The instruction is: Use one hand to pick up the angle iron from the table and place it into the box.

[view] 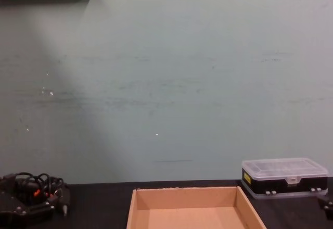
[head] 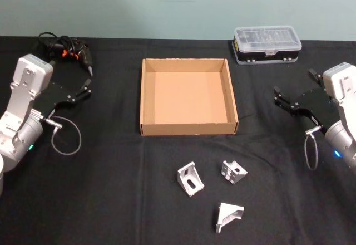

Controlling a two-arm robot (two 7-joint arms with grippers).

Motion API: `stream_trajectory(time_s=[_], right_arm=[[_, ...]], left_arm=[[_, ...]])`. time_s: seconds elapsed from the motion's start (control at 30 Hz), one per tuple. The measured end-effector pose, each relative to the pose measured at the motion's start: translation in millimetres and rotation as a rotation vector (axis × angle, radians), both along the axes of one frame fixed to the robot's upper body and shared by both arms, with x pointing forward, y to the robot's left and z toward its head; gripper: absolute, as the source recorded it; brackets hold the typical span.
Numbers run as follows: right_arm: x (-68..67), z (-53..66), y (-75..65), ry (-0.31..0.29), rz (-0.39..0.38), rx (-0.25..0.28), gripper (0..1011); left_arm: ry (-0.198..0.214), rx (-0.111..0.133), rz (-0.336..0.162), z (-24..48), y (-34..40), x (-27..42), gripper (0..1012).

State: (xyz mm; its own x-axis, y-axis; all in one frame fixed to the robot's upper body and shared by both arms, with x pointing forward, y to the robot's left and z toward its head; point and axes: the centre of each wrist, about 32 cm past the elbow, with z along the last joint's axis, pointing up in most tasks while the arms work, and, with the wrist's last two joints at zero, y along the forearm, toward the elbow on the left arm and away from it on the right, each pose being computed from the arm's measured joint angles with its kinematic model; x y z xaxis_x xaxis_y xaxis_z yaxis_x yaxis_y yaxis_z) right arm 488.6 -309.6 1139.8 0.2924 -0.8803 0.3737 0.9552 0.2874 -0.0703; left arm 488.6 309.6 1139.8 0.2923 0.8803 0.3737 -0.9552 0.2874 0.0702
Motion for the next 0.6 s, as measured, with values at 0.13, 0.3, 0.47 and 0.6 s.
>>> stream_trajectory(time_s=[0.13, 0.3, 0.47, 0.6], right_arm=[[0.0, 0.0, 0.0, 0.0, 0.0, 0.0, 1000], [0.0, 0.0, 0.0, 0.0, 0.0, 0.0, 1000], [0.0, 0.0, 0.0, 0.0, 0.0, 0.0, 1000], [0.0, 0.0, 0.0, 0.0, 0.0, 0.0, 1000]], left_arm=[[0.0, 0.0, 0.0, 0.0, 0.0, 0.0, 1000], [0.0, 0.0, 0.0, 0.0, 0.0, 0.0, 1000], [0.0, 0.0, 0.0, 0.0, 0.0, 0.0, 1000], [0.0, 0.0, 0.0, 0.0, 0.0, 0.0, 1000]])
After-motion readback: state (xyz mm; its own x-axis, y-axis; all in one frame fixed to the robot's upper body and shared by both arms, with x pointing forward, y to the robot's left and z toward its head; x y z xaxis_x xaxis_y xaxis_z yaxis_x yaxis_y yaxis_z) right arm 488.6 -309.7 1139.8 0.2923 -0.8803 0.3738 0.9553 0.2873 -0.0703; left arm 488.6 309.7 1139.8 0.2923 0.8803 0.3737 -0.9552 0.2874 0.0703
